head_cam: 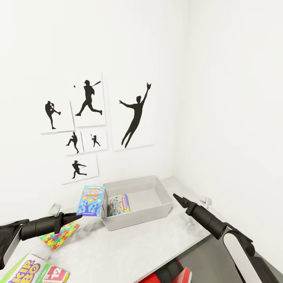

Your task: Put all the toys in the child's room - the three board games (two on the bed and one on the table), the two jigsaw puzzles on the table, and the tennis ball on the table - inside the toy box on the table in the child's room.

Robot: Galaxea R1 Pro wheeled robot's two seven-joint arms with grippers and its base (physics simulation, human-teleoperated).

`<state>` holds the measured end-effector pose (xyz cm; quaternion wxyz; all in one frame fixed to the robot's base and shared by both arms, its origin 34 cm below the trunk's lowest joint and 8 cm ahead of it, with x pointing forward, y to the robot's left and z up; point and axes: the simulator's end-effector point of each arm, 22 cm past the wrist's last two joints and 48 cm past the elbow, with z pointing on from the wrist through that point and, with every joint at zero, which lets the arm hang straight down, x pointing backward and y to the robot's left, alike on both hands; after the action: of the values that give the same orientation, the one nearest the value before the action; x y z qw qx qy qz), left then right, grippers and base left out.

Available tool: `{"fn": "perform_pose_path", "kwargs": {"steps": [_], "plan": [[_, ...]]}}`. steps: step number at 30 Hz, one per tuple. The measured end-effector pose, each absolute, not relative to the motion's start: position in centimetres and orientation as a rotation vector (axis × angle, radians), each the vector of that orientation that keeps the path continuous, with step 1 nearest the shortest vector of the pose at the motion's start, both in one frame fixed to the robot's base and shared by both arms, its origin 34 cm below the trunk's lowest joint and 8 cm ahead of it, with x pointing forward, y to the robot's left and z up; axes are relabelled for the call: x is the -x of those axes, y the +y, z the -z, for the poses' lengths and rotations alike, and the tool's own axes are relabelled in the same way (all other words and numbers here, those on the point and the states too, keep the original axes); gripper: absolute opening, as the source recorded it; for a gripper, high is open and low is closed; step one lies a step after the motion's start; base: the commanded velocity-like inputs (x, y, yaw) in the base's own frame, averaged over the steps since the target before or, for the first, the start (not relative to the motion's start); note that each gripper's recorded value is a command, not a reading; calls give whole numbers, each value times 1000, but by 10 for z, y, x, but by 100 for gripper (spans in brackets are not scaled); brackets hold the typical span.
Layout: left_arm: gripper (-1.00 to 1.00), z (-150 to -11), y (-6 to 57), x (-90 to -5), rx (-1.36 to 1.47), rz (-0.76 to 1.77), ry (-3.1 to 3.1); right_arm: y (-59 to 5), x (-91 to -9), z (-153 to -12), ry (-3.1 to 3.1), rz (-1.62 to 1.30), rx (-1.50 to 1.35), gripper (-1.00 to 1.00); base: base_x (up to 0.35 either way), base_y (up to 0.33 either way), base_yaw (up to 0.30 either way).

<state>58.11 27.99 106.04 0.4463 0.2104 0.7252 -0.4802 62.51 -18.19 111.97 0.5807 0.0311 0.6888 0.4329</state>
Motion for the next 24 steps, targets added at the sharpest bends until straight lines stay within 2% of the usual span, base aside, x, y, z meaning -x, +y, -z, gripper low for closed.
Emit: {"fn": "perform_pose_path", "kwargs": {"steps": [16,24], "plan": [[-100,-1087,267,-590,-394,1324,1849,-203,-631,-1117,1636,-947,-109,100,0,0,0],[-100,-1143,200,-668,-281,1271,1859,-241,-635,-1117,1647,-923,-193,100,0,0,0]]}}
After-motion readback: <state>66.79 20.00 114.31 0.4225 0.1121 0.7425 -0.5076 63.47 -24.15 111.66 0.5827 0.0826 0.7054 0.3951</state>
